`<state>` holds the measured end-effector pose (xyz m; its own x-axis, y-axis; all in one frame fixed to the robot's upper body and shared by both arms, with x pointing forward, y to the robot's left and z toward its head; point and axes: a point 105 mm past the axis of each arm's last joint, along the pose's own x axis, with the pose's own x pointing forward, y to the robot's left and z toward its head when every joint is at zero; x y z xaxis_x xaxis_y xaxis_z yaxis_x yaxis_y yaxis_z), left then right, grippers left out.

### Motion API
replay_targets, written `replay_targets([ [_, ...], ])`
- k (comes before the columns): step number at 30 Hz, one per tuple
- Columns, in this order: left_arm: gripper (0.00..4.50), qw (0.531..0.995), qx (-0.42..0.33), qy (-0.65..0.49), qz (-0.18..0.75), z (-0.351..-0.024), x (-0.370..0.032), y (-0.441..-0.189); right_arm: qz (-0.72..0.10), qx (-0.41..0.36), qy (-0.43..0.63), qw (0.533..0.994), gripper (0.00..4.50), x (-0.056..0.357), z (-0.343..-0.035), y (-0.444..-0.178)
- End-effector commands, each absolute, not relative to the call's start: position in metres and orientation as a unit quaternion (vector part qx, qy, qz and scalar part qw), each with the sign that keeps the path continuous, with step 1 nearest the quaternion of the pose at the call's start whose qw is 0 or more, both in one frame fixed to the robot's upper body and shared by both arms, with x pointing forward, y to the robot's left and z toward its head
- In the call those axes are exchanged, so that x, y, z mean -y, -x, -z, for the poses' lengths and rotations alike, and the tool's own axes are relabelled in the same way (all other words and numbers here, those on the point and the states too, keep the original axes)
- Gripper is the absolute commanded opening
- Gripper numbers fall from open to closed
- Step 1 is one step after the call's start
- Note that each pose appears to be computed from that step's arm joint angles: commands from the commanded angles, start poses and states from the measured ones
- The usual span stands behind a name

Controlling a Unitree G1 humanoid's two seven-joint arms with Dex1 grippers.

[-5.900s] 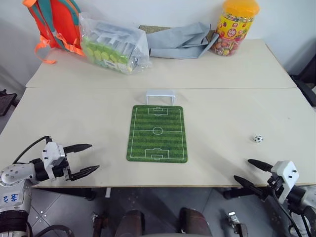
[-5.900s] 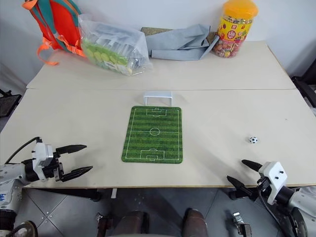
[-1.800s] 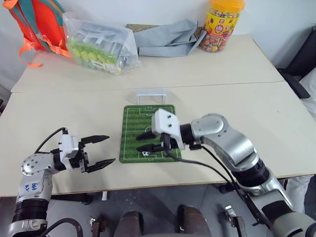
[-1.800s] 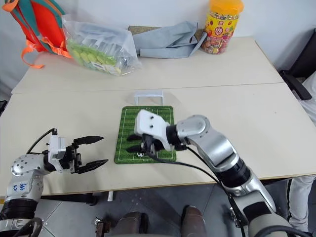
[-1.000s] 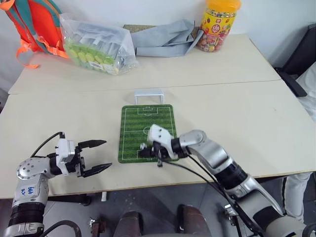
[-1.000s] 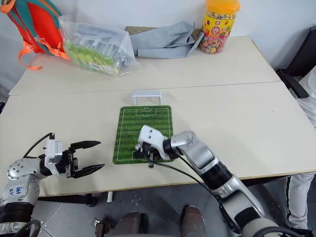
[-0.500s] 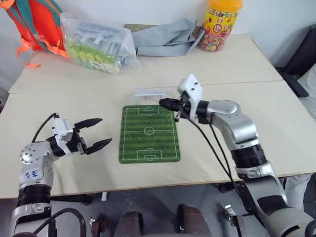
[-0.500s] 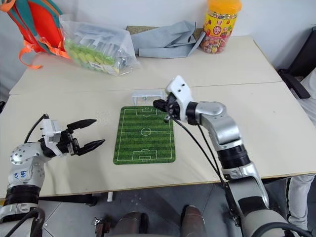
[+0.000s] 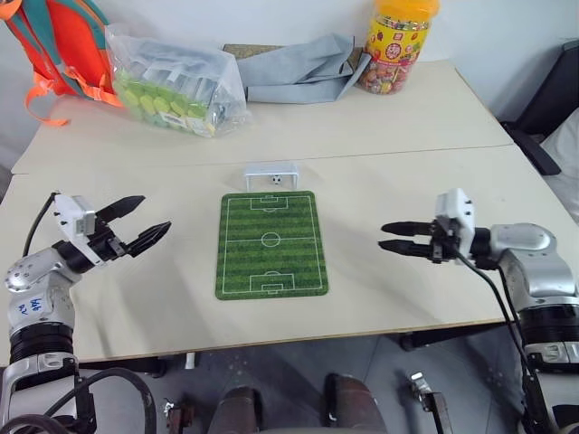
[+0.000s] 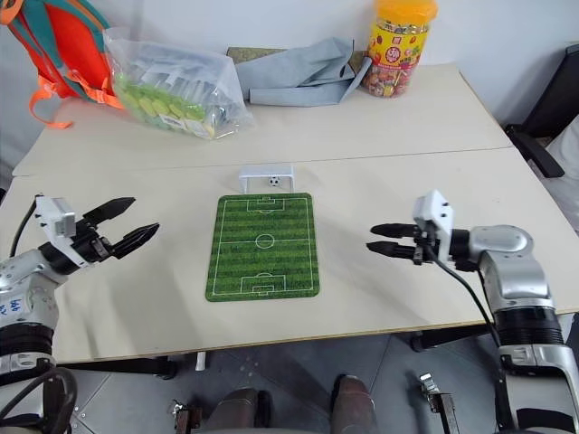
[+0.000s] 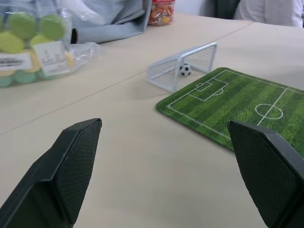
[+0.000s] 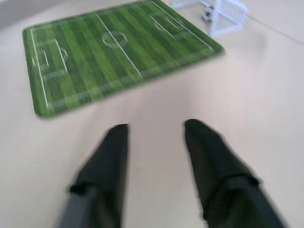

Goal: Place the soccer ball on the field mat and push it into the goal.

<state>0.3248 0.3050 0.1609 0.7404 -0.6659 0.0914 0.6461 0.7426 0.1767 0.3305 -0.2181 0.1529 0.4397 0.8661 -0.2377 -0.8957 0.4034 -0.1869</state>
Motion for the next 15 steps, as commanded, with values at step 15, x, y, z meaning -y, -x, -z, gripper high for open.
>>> replay_targets([
  [15, 4.50, 0.914, 0.078, -0.066, 0.392, -0.177, -0.339, -0.298, -0.472, 0.006, 0.163, 0.866, 4.46, 0.265, -0.176, -0.339],
])
